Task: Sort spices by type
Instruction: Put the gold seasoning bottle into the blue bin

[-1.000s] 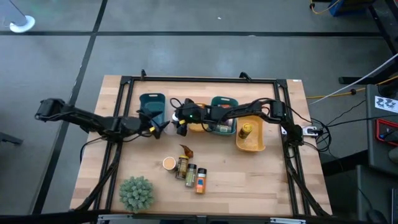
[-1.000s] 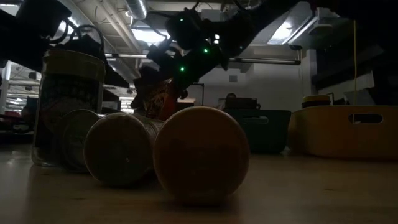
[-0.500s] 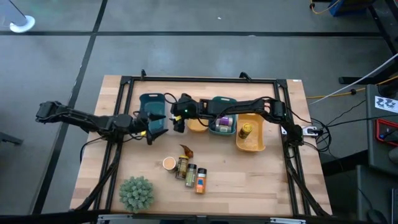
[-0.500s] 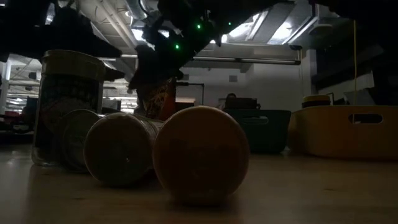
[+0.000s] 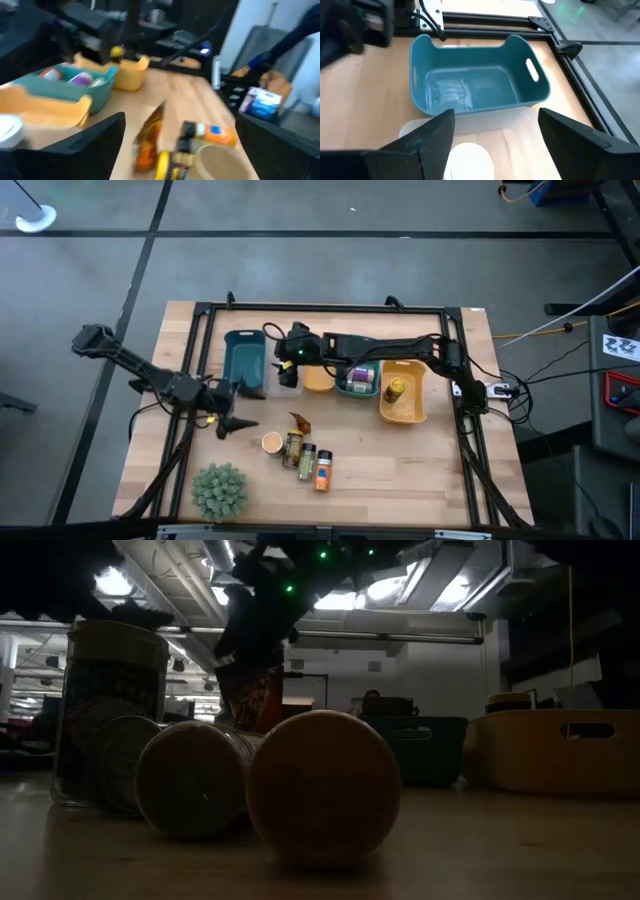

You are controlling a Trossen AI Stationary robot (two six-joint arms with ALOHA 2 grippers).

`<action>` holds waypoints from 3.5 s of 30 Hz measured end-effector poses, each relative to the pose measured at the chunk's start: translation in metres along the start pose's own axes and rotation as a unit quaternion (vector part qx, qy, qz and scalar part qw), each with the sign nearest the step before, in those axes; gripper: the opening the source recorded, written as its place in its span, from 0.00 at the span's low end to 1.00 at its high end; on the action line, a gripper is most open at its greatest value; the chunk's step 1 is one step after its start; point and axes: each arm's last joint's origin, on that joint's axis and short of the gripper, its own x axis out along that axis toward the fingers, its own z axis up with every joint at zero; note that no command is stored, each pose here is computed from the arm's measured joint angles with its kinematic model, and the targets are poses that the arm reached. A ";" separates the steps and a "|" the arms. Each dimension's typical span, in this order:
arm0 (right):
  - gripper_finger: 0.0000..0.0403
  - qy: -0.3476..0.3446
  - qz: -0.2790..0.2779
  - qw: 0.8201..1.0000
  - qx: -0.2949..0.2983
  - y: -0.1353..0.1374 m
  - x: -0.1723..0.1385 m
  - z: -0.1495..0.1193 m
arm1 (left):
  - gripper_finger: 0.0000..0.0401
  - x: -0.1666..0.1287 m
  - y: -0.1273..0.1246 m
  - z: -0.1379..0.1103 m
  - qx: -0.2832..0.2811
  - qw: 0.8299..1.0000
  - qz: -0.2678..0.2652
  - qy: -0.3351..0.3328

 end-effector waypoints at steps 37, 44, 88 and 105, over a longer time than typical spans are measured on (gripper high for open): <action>0.71 0.109 -0.110 0.985 -0.070 0.081 -0.173 0.019 | 0.90 0.081 -0.077 0.028 0.116 0.946 0.014 0.304; 0.71 0.112 -0.131 0.983 -0.066 0.097 -0.183 0.014 | 0.90 0.080 -0.075 0.024 0.099 0.942 0.028 0.320; 0.71 0.114 -0.130 0.983 -0.059 0.101 -0.184 0.012 | 0.90 0.097 -0.072 -0.006 0.094 0.924 0.060 0.365; 0.71 0.119 -0.131 0.982 -0.063 0.100 -0.184 0.011 | 0.90 0.098 -0.072 -0.005 0.096 0.928 0.062 0.354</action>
